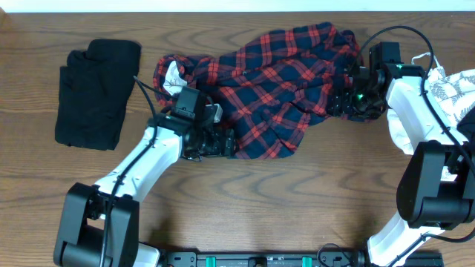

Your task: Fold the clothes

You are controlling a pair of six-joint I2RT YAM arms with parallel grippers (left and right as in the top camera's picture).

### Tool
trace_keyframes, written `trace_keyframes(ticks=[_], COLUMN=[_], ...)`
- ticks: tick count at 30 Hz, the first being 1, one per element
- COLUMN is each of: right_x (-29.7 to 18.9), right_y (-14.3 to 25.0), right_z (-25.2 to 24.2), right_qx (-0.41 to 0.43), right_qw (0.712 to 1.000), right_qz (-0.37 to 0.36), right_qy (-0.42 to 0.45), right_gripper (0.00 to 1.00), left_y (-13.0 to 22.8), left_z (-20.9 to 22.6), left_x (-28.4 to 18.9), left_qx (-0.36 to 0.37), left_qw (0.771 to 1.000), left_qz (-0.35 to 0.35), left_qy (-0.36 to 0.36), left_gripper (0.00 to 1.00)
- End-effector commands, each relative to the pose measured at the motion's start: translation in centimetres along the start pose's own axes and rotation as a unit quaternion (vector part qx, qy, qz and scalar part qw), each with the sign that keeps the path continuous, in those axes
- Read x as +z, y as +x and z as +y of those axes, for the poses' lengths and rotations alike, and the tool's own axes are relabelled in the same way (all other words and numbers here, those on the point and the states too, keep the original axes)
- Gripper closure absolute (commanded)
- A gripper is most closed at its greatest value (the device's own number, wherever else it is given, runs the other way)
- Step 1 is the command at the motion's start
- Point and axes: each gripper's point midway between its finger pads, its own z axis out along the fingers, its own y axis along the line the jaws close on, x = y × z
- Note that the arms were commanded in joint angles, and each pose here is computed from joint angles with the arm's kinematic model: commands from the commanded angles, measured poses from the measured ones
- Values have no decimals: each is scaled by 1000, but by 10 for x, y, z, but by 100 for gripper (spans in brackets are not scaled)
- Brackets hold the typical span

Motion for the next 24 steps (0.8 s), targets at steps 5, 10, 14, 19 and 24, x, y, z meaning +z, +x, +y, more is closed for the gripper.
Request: trace_keyframes(ticks=[5,10,14,19,24], right_x=[5,6,6,6,6], right_y=[6,6,6,6,8], right_z=[3,4,4,4,4], right_qx=[-7,-7,-7,-7,-6], right_qw=[1000,1000,1000,1000,1000], right_qz=[13,13,13,13,17], right_qy=[-4,-4,-4,-4,-4], right_gripper=[28,28,29,29,29], left_y=[12,0,-10,-10,-9], left_z=[12,-3,-7,-7,-5], left_x=[32,39,38,38,24], left_qx=[-47,-48,-44,-44,-50], left_qw=[999,998,997,997,998], left_qz=[23,12,-9,-8,-14], left_qy=[-1,47,56,56,47], left_gripper=[10,10,36,94,94])
